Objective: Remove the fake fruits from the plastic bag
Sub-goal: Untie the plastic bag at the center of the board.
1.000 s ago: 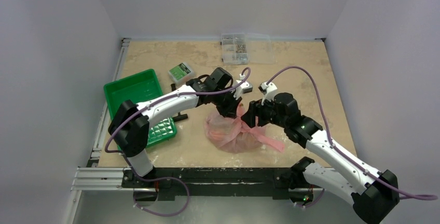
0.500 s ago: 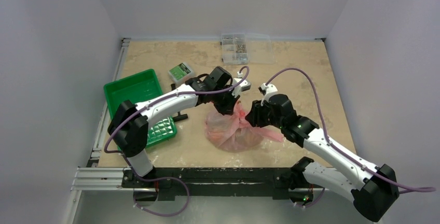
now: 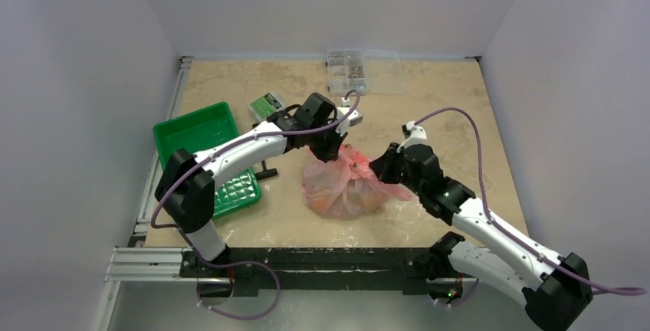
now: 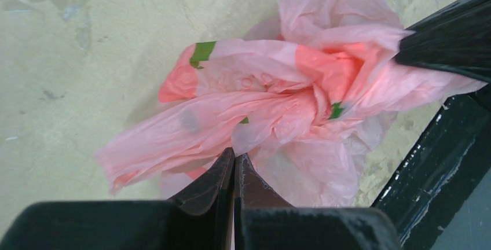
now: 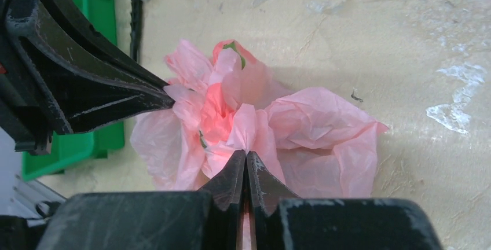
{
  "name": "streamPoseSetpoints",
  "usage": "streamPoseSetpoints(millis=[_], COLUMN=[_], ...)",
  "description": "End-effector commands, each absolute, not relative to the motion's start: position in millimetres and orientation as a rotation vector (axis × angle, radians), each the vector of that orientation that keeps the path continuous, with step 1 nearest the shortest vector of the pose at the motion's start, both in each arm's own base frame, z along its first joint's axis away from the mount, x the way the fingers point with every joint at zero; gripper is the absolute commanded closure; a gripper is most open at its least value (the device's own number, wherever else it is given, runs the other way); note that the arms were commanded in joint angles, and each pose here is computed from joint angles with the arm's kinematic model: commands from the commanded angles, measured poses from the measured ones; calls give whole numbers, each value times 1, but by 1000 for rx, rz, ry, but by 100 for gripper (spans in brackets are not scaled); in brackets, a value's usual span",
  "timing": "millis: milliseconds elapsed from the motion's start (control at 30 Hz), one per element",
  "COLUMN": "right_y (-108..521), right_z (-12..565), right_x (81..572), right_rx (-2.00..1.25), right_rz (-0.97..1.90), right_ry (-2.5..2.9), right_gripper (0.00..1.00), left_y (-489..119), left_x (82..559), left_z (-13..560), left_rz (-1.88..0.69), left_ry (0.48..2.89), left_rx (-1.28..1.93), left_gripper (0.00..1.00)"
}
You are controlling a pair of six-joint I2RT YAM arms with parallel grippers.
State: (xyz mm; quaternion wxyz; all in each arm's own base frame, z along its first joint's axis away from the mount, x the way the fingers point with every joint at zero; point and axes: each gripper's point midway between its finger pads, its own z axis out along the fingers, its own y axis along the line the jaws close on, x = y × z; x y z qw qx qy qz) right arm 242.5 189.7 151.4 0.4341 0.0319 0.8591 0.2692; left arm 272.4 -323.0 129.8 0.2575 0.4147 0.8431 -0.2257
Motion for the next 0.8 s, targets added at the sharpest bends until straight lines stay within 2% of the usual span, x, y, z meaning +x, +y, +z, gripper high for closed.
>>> streamPoseSetpoints(millis=[0,133,267,400,533,767], right_y=[161,130,122,123,122,131], right_z=[175,173,170,170,172,202], right_x=[256,260,262,263,266,272], right_rx=[334,466,441,347,105,3], right_rz=[687,778,829,795,663,467], right_ry=[1987,1940,1951,1976,2075,2064], right_gripper=[100,100,100,100,100,64], left_y=[-296,-280,-282,-287,-289,-291], left_x=[304,314,310,303,301,301], left_z=[159,174,186,193,196,189], left_rz=[-491,-469,-546,-602,-621,-621], left_ry=[2228,2197,2149,2130,2130,2170], left_rx=[984,936,955,978,983,991], left_gripper=[100,100,100,100,100,100])
